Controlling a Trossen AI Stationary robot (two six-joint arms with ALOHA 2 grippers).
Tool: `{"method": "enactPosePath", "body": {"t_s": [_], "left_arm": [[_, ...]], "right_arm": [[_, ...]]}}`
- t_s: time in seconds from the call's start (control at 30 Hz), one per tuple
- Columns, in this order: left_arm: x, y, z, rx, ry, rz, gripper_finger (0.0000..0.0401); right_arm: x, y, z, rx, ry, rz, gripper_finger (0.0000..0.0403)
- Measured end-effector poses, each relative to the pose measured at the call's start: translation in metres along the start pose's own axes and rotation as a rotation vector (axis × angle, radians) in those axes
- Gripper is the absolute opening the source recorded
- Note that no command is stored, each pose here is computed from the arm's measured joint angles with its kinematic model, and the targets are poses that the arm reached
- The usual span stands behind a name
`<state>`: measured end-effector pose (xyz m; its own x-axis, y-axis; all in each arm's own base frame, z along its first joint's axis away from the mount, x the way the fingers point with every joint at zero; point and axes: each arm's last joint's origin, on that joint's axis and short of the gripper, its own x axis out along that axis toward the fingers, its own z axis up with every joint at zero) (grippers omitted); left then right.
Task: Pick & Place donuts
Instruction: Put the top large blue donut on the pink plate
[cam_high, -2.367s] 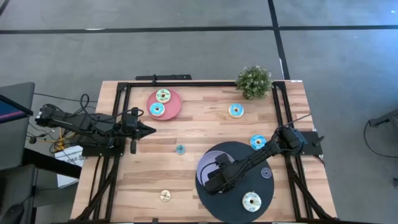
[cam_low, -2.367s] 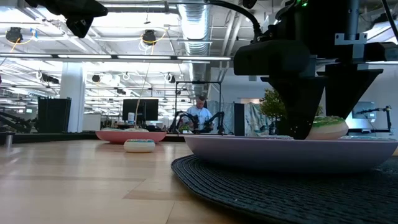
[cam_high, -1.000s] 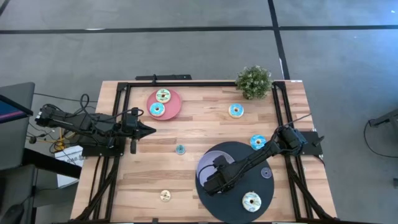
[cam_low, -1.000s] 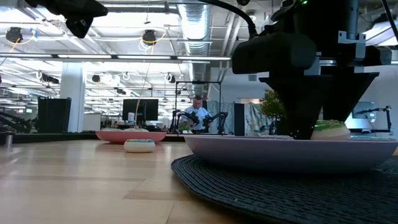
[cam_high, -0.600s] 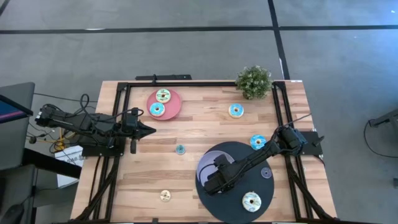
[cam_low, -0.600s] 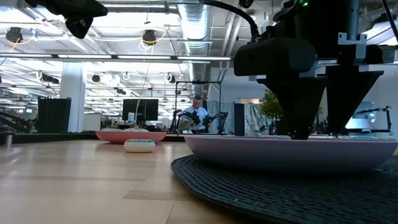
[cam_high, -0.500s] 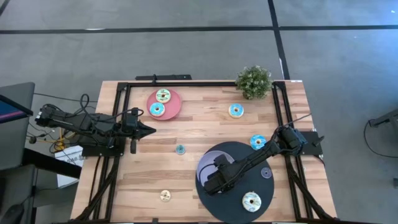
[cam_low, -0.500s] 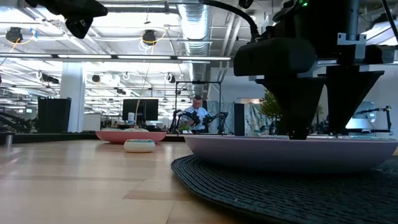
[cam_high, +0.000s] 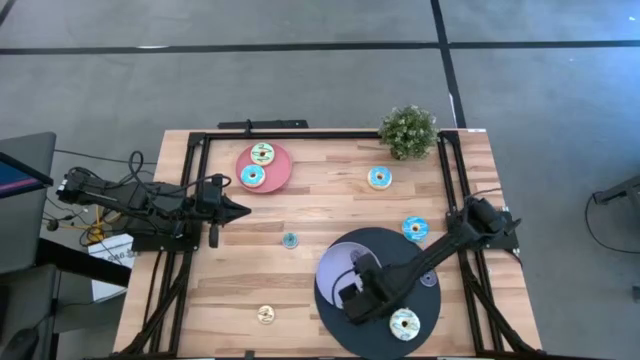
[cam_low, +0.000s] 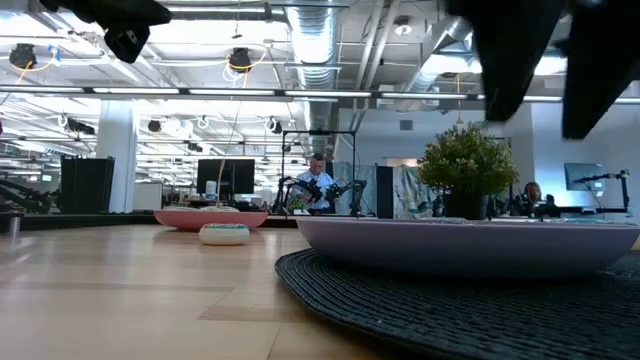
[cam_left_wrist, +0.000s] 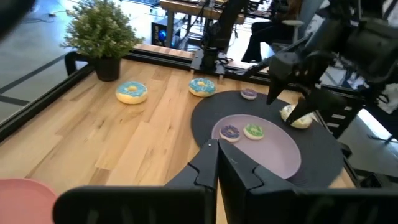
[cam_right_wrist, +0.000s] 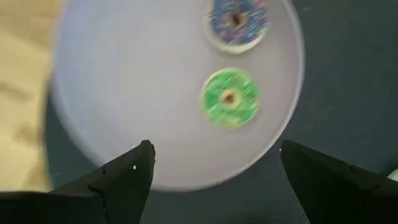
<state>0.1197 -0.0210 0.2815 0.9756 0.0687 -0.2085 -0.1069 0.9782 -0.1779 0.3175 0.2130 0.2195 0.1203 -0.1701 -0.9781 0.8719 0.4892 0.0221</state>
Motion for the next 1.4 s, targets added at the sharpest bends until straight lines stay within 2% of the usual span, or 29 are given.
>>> {"method": "enactPosePath", "body": {"t_s": [0.2,0.43,0.6,0.83,1.07,1.17,1.4], "left_arm": [[0.0,0.0,0.0,-0.001,0.003,-0.011,0.0],[0.0,0.0,0.0,0.0,0.005,-0.014,0.0],[0.001,-0.001,-0.001,0.002,0.013,-0.016,0.0],[0.011,-0.003,-0.005,0.017,0.061,-0.005,0.0],[0.03,-0.008,-0.011,0.013,0.128,-0.01,0.0],[0.041,-0.013,-0.012,0.01,0.133,-0.038,0.0],[0.066,-0.02,-0.017,-0.002,0.158,-0.057,0.0]], "right_arm": [[-0.03,-0.007,-0.026,0.027,0.017,0.123,0.0334],[-0.049,-0.021,-0.065,0.094,0.052,0.171,0.0328],[-0.053,-0.032,-0.093,0.134,0.073,0.155,0.0327],[-0.058,-0.058,-0.119,0.22,0.061,0.025,0.0327],[-0.059,-0.064,-0.129,0.201,0.057,0.017,0.0327],[-0.046,-0.068,-0.13,0.197,0.041,-0.005,0.0327],[-0.013,-0.085,-0.12,0.239,0.08,0.144,0.0326]]}}
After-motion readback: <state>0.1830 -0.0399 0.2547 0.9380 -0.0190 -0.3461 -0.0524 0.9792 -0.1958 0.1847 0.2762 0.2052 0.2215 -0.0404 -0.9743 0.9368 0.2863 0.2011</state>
